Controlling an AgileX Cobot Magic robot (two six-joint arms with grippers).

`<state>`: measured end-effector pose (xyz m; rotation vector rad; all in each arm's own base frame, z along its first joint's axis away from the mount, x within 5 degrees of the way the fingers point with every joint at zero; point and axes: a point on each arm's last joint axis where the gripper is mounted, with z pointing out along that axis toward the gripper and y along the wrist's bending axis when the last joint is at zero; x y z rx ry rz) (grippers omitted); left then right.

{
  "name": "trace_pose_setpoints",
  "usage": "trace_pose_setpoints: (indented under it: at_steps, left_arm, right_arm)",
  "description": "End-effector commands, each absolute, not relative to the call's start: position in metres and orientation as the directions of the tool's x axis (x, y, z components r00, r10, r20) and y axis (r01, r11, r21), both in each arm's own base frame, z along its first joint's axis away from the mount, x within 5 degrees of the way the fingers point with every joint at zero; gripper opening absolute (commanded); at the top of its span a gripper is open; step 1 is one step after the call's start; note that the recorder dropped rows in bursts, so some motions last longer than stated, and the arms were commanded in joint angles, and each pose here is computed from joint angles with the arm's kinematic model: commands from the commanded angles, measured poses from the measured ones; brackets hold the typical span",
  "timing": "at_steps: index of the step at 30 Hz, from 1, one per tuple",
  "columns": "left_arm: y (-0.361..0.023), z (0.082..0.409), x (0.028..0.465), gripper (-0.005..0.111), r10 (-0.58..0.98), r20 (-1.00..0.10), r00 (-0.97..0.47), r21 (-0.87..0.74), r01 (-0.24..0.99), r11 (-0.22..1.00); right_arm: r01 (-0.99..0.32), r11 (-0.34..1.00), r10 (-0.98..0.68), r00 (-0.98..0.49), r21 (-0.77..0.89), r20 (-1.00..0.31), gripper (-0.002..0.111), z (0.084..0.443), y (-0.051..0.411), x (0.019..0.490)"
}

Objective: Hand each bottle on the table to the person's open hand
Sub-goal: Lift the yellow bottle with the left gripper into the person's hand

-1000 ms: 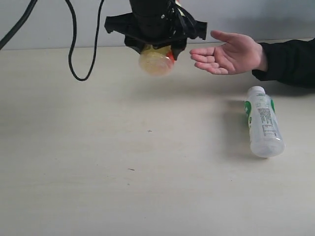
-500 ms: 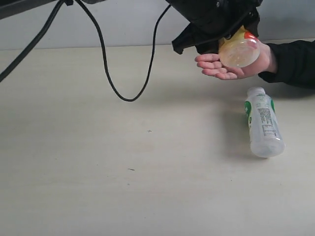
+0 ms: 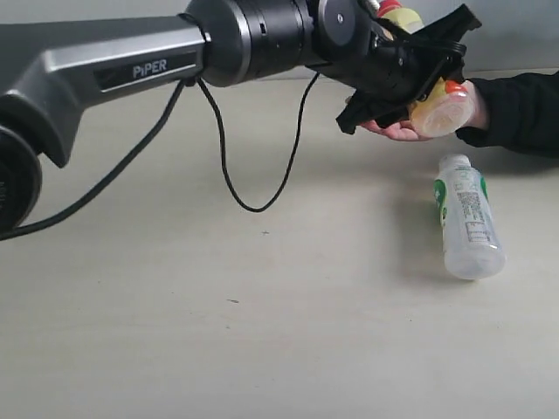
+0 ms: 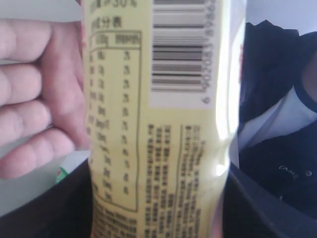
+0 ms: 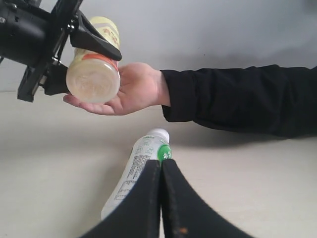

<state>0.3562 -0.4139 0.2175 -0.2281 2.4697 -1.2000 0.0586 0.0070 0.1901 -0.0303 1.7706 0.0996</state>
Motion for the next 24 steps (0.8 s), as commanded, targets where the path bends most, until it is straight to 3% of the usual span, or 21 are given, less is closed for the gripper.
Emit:
trace_pose_setpoints:
  at_steps: [1,6,9,11,17,18,24]
  left_arm:
    - [-0.418,0.202,0.363,0.0,-0.365,-0.243,-0.899,-0.813,-0.017,0.582]
    - [-0.417,0.186,0.37,0.0,-0.383,-0.229,-0.895,-0.81,-0.043,0.585]
    - [-0.415,0.183,0.372,0.01,-0.385,-0.229,-0.894,-0.807,-0.047,0.589]
    - [-0.414,0.183,0.373,0.028,-0.388,-0.231,-0.892,-0.806,-0.047,0.589]
    - [-0.414,0.183,0.373,0.101,-0.388,-0.231,-0.892,-0.806,-0.047,0.589]
    - [-0.414,0.183,0.373,0.105,-0.386,-0.23,-0.893,-0.806,-0.048,0.591]
    - [-0.412,0.19,0.369,0.101,-0.335,-0.243,-0.91,-0.785,-0.018,0.619]
  right_arm:
    - [-0.075,0.996,0.037,-0.197,0.053,-0.98,0.0,0.189,0.007,0.059]
    - [-0.075,0.996,0.037,-0.197,0.053,-0.98,0.0,0.189,0.007,0.059]
    - [-0.075,0.996,0.037,-0.197,0.053,-0.98,0.0,0.189,0.007,0.059]
    - [-0.075,0.996,0.037,-0.197,0.053,-0.98,0.0,0.189,0.007,0.059]
    - [-0.075,0.996,0.037,-0.197,0.053,-0.98,0.0,0.189,0.007,0.059]
    - [-0.075,0.996,0.037,-0.197,0.053,-0.98,0.0,0.189,0.007,0.059]
    - [-0.075,0.996,0.037,-0.197,0.053,-0.98,0.0,0.189,0.007,0.059]
